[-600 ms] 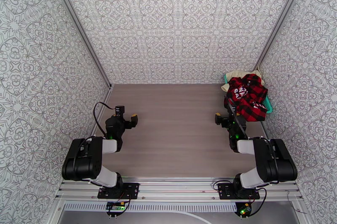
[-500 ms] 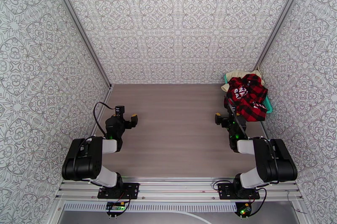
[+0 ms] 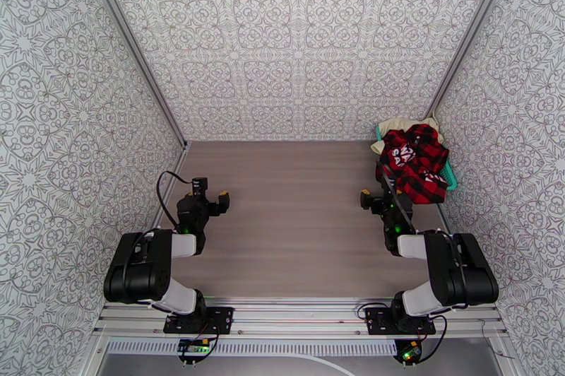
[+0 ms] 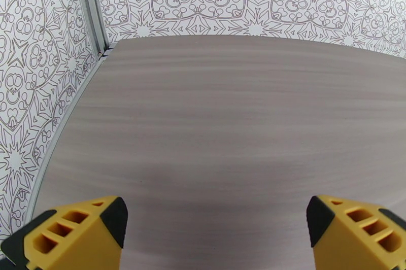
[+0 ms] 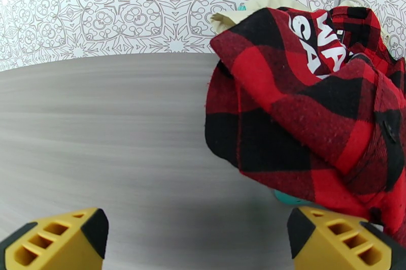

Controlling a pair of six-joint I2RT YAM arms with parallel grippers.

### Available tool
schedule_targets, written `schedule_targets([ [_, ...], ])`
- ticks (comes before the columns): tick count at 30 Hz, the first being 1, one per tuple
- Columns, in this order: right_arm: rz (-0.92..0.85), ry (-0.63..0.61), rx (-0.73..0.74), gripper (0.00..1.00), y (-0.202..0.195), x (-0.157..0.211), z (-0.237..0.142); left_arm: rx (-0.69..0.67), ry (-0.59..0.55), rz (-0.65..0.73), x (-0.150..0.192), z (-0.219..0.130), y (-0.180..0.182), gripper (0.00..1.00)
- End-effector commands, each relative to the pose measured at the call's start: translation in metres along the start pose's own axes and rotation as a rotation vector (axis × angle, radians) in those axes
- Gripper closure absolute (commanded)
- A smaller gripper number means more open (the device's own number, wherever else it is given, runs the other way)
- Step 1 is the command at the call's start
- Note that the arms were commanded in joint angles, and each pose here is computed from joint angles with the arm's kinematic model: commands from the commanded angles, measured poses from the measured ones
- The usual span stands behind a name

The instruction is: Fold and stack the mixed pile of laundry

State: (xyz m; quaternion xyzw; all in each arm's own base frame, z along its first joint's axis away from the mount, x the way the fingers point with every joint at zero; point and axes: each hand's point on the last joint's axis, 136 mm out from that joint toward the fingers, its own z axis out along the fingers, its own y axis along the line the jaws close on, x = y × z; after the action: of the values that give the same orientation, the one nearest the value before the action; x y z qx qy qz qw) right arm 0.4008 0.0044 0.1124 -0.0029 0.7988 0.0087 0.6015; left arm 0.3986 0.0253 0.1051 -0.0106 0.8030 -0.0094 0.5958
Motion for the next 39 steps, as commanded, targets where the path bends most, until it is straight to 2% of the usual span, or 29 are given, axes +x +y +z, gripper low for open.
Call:
schedule_targets([
  [1,-0.008,-0.013,-0.002,0.01,0.002,-0.005,0.001,-0.012,-0.017,-0.001,-0.007,0.002,0.001,0.01],
  [20,-0.001,-0.011,0.012,0.01,-0.001,-0.005,0.0,-0.015,-0.021,0.001,-0.007,0.001,0.001,0.01],
  [23,-0.03,-0.028,-0.052,0.01,0.01,-0.009,-0.003,-0.002,-0.026,0.021,-0.011,-0.001,-0.005,0.01],
  [26,-0.043,-0.041,-0.024,0.01,0.011,-0.021,-0.015,-0.086,-0.047,0.083,-0.024,-0.011,-0.009,0.01],
  [30,0.034,0.044,0.029,0.01,0.009,-0.033,-0.024,-0.288,-0.038,0.096,-0.047,-0.032,-0.001,0.01],
  [32,0.068,0.103,0.069,0.01,0.007,-0.037,-0.031,-0.32,-0.039,0.114,-0.057,-0.041,-0.006,0.01],
  [35,0.165,0.188,0.091,0.01,0.009,-0.047,-0.043,-0.23,0.015,0.084,-0.063,-0.05,-0.026,0.01],
  [37,0.29,0.245,0.052,0.01,0.018,-0.054,-0.047,0.001,0.048,-0.005,-0.069,-0.056,-0.059,0.0],
  [39,0.301,0.303,-0.062,0.01,0.039,-0.07,-0.045,0.232,0.021,-0.077,-0.085,-0.067,-0.095,0.05],
])
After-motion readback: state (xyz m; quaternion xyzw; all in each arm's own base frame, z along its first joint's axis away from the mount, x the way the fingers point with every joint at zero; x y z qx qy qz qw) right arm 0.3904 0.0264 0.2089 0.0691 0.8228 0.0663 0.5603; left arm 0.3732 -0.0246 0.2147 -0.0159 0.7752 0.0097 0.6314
